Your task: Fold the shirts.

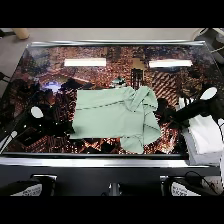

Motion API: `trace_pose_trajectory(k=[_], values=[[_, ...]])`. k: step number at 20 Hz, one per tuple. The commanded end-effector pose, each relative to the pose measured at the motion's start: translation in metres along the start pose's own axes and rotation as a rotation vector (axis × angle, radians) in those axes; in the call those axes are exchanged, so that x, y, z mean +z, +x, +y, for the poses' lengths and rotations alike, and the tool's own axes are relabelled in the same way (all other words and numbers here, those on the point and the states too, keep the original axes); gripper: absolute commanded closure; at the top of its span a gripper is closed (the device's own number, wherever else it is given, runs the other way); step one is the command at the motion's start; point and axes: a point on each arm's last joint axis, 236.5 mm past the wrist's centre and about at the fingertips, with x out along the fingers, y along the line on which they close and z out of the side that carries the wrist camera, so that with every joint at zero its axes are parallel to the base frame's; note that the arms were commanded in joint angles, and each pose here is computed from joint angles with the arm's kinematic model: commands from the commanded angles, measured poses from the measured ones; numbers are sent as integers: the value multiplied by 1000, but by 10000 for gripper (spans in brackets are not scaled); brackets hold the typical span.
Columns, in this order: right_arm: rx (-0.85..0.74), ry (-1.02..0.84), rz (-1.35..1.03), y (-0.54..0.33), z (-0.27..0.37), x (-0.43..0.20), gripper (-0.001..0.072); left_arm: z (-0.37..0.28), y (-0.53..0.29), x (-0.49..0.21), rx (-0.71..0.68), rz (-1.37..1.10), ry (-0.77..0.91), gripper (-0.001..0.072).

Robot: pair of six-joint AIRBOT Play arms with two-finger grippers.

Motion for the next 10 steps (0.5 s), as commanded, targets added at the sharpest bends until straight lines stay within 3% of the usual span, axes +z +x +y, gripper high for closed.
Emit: trace_pose_trajectory(k=[1, 3, 4, 5, 7, 8, 10], values=[[-19, -10, 54, 11, -10, -24, 223, -6, 16, -3, -63, -12, -42, 136], [-40, -4, 60, 12, -15, -26, 219, -5, 21, -4, -67, 7, -56, 146], [-54, 3, 70, 15, -20, -28, 205, -6, 24, -3, -70, 6, -60, 216], [-69, 15, 79, 19, -25, -32, 200, -8, 26, -2, -69, 1, -56, 229], [-81, 48, 92, 34, -35, -39, 201, -14, 30, 0, -68, -13, -37, 585], [-80, 59, 83, 43, -39, -39, 201, -17, 31, -1, -71, -14, -21, 681], [-57, 88, 39, 60, -41, -34, 208, -22, 30, -3, -84, -12, 21, 683]])
